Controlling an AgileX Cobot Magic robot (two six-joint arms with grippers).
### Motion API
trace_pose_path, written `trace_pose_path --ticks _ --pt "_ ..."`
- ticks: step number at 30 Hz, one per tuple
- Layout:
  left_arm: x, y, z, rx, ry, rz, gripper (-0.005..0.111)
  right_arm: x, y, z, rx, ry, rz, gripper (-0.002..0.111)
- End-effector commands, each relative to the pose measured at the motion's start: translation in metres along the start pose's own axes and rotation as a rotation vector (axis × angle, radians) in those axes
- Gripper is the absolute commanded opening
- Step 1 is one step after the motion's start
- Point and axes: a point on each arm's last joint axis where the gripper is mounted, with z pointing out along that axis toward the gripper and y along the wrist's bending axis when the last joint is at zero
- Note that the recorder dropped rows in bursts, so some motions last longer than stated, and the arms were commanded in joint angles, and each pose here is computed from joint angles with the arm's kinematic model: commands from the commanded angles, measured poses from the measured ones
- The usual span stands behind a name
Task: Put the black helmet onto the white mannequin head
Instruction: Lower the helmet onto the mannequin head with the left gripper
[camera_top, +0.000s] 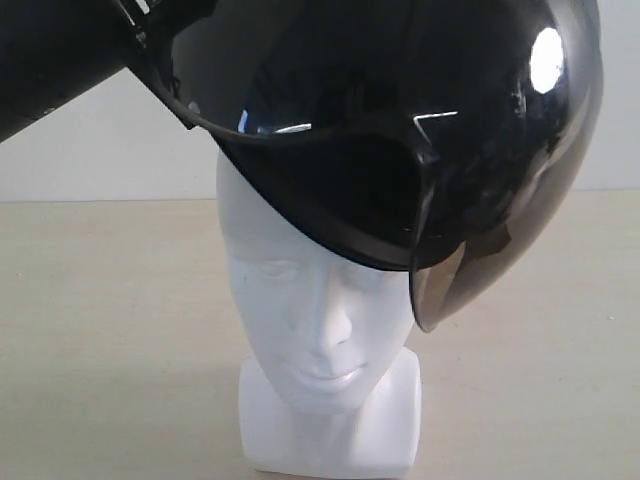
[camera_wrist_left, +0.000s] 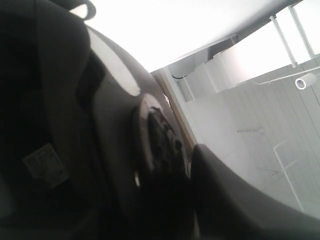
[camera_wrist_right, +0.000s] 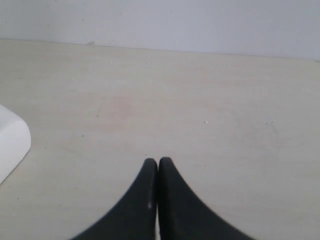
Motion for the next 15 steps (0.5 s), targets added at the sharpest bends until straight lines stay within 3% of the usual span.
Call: trace_pose_path --ticks 1,15 --pt "-0.013 0.003 -0.008 -0.072 -0.084 0.105 0.004 -0.001 0.0 0.0 0.004 -0.012 0.0 0.0" --pt "-0.015 0.02 -0.009 -0.184 -0.092 0.125 0.004 -0.001 0.0 0.0 0.004 -0.017 0.0 0.0"
